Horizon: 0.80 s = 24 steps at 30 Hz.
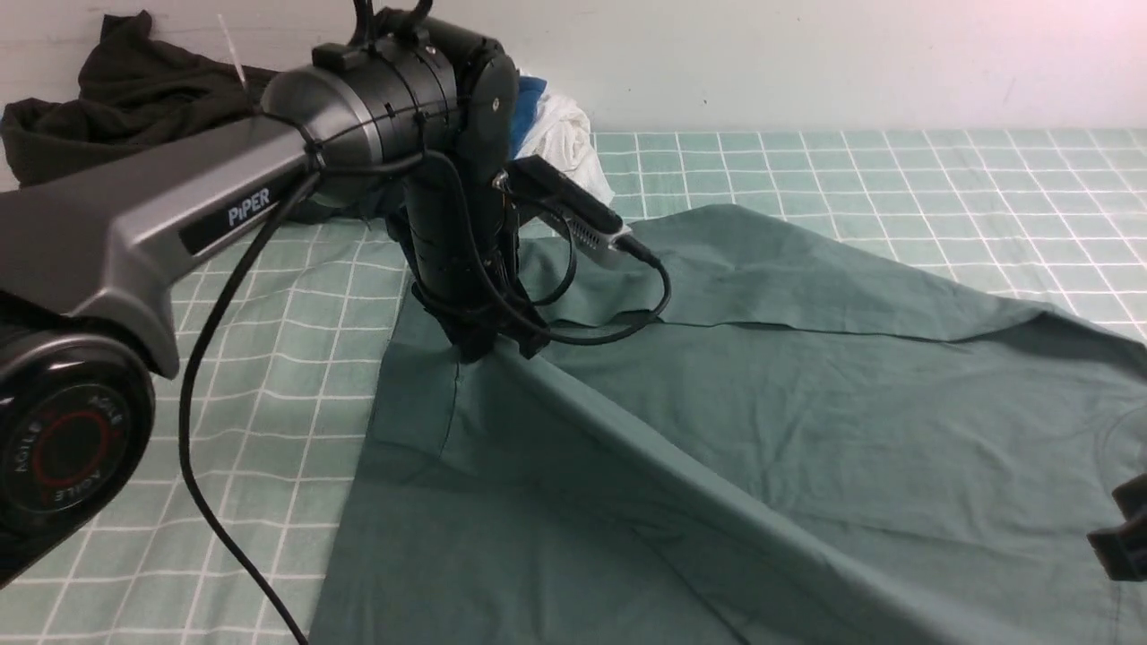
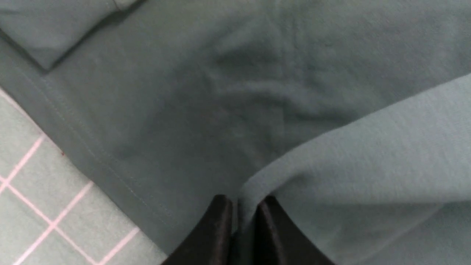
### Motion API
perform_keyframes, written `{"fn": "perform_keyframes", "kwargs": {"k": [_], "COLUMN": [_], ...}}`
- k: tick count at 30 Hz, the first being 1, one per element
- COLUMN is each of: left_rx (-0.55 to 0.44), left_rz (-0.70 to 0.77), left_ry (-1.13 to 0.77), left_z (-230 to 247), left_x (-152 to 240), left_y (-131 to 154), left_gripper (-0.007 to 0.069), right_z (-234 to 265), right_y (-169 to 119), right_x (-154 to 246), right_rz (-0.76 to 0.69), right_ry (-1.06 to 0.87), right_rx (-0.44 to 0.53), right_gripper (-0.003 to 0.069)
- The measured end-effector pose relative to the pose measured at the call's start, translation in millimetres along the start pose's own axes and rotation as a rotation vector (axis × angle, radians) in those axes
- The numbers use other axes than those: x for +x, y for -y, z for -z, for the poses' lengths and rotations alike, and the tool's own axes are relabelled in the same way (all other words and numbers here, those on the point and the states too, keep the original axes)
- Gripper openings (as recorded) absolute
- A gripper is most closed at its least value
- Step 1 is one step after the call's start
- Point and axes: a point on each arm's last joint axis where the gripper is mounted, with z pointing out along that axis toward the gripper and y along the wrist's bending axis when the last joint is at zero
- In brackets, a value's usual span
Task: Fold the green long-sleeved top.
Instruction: Use the left arm to drag and place the cuff at the centered position on the left edge of the fabric, then use the left arm to clamp the cuff farthest from it
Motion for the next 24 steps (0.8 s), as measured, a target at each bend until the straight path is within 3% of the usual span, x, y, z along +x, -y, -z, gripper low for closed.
{"fn": "perform_keyframes", "kwargs": {"k": [5,7,12,15,23,24], "left_rx": [-0.009,-0.031,-0.083,-0.084,-0.063,-0.061], "left_rz": [0.031,0.070,0.132,0.145,0.156,0.157], "left_ry": [0.028,0.045,0.062,0.036,0.003,0.003], "left_z": [-13,-12,-1,2,2,2], "left_x": [-6,-9,-10,-7,-3,-4], "left_y": [-1,-4,-17,-22,-22,-22], "left_gripper": [0.0204,0.0283,0.0352,0.0357,0.0357,0.0357], "right_z": [-11,-22,-43,-63,-128,-131], "right_y": [-2,-3,-6,-6,22,23], "right_x": [-3,-6,-10,-14,-14,-14], "right_rz": [0.006,0.013,0.014,-0.018,-0.203,-0.206], "right_ry": [-0.037,-0.077,-0.132,-0.177,-0.292,-0.299], "right_rx": [-0.002,-0.003,0.004,0.020,0.065,0.066], "right_gripper": [-0.0014,-0.0014,0.0001,0.0049,0.0310,0.0310]}}
